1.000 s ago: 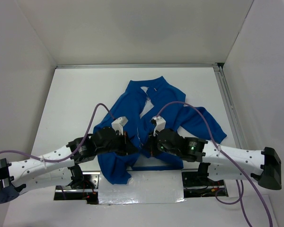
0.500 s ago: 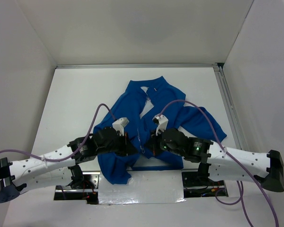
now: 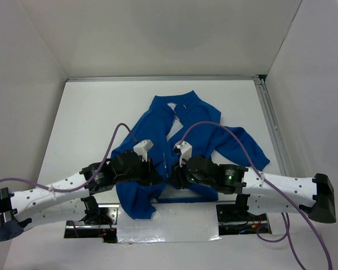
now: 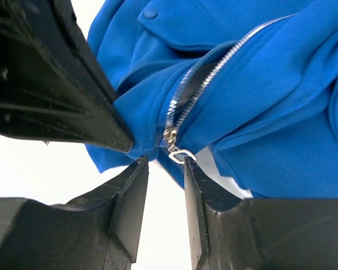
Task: Zip up the jacket
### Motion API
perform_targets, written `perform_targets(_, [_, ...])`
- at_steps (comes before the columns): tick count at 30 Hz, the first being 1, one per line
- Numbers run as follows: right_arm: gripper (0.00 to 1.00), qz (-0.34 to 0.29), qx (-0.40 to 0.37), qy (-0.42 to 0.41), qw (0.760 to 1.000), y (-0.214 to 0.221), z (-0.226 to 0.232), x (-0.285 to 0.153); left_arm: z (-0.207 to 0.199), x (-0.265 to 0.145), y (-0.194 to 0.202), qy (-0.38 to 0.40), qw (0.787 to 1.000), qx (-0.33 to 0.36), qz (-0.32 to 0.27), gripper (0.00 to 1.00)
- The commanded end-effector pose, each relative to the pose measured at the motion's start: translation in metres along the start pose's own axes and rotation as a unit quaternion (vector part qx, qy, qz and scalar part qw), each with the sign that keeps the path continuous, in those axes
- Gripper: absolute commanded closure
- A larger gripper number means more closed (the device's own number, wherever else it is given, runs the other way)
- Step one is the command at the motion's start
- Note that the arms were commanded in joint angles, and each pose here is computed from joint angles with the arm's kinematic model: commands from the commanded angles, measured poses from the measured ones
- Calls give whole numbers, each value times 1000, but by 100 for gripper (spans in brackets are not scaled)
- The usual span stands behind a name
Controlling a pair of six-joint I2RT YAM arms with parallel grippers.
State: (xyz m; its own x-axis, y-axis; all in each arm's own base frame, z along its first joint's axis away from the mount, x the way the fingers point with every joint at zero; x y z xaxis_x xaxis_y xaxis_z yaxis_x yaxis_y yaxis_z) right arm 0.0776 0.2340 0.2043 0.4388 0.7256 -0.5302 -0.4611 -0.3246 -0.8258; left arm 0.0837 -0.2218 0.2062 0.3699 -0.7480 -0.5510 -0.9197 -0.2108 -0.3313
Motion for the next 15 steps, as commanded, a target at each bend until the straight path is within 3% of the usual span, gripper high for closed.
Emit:
perform_targets(1, [61, 11, -20, -3, 1000, 6, 4, 0, -17, -8, -8, 26, 999, 14, -16, 100])
perform_targets(9, [49, 37, -22, 100, 994, 13, 0, 17, -25, -6, -11, 30, 999, 21, -12, 100])
perform_targets(15, [49, -18, 16, 147, 989, 0, -4, 16, -24, -5, -11, 30, 999, 22, -11, 100])
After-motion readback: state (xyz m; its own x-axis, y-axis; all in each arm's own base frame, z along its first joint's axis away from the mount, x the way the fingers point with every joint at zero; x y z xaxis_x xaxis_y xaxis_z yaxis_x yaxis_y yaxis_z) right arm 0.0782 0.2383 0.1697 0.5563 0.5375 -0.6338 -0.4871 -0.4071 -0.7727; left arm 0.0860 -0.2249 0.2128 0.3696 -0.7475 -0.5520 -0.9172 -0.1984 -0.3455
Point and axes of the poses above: each gripper's point midway between its finger pads, its own x axis out along the fingers, its own z axis along the line the jaws close on, y = z × x, the point moved 8 cm from there along -x, back along the fingers, and after that the axes turned 12 degrees about -x, right-handed, at the moved point
